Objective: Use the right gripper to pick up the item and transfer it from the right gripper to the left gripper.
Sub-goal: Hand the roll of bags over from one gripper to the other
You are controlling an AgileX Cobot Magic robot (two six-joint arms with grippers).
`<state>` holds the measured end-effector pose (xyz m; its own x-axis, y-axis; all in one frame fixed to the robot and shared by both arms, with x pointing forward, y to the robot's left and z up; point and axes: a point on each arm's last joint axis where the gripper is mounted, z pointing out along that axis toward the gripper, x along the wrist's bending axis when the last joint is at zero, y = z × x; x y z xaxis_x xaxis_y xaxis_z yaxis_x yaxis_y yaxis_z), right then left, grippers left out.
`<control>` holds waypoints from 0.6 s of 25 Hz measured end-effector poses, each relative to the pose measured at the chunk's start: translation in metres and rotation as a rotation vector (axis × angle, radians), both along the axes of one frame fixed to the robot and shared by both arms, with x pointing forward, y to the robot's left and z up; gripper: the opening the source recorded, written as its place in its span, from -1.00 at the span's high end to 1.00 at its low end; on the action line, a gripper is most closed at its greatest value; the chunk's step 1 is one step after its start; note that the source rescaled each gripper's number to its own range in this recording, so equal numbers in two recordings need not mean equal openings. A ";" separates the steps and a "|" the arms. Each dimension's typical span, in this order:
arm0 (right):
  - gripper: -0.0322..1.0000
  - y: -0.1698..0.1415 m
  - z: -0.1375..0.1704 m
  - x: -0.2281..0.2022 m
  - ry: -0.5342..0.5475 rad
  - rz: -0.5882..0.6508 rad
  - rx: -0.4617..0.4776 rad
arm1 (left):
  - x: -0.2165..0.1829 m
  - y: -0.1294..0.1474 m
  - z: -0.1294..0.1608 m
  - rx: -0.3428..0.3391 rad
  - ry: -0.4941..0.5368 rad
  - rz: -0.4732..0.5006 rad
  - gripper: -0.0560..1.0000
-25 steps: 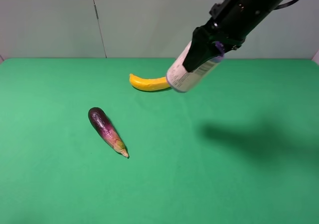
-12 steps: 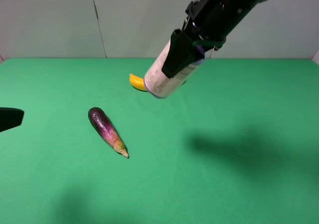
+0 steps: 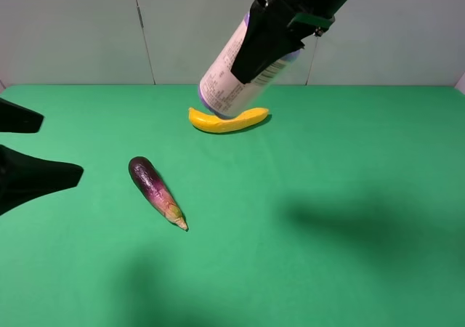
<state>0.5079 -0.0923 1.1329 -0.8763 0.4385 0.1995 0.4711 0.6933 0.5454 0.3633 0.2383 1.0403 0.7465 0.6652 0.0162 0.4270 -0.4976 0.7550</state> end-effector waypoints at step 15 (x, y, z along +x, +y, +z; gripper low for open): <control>0.93 0.001 0.000 -0.002 0.014 0.016 0.009 | 0.052 -0.048 -0.008 0.007 -0.027 -0.235 -0.84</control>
<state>0.5060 -0.0915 1.1333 -0.8801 0.4229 0.2159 0.4680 0.6960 0.5445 0.4151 0.1904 1.0324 0.8802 0.4726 0.0424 0.2783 -0.5865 0.7606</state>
